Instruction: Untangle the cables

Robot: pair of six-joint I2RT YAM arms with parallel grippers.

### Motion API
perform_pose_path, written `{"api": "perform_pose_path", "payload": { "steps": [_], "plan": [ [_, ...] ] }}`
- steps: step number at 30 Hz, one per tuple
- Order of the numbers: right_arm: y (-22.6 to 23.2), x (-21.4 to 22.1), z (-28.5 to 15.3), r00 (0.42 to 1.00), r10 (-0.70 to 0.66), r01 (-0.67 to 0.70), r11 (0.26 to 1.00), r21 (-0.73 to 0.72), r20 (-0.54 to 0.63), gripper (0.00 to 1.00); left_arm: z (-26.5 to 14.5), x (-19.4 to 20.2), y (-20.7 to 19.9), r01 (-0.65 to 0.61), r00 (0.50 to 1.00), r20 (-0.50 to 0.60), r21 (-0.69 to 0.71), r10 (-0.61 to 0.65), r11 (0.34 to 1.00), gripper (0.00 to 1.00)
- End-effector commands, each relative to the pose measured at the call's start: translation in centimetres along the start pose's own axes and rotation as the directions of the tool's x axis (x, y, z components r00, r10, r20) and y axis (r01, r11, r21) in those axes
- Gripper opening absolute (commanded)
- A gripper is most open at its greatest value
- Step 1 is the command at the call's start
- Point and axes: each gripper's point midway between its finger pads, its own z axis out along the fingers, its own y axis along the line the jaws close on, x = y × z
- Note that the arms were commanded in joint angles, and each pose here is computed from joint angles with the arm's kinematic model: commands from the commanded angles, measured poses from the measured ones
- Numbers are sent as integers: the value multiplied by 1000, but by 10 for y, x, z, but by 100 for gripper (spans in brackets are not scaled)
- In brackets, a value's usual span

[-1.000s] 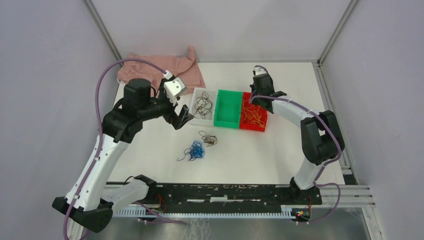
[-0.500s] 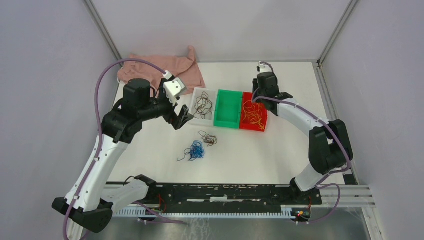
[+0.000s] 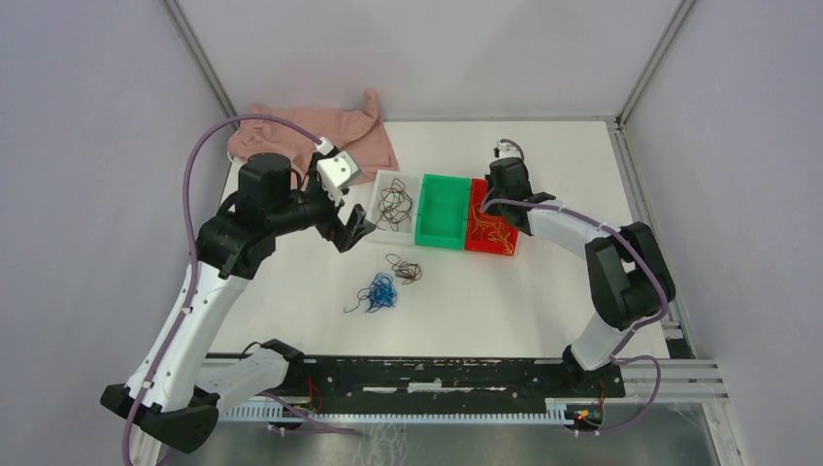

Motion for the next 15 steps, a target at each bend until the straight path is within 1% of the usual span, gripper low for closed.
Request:
{"api": "perform_pose_path", "payload": {
  "steps": [1,5,8,10,13,15],
  "plan": [
    [-2,11,14,1000,22,-22,999,43,6,11,-7,-13,1,-58,997,46,-1,58,998,99],
    [-7,28,28,999,12,-9,997,83,-30,9,-6,-13,1,-57,997,43,2,56,998,99],
    [-7,29,34,999,3,1,996,91,-38,9,-5,-9,1,-54,998,29,6,54,998,99],
    [-5,22,34,999,-10,13,996,90,-30,9,-3,-2,1,-47,999,12,8,47,999,99],
    [-2,-4,23,1000,-28,27,996,83,7,9,4,14,3,-27,999,-32,21,28,999,99],
    [2,-24,10,999,-28,26,998,64,36,13,9,28,6,-1,997,-73,36,3,999,99]
  ]
}}
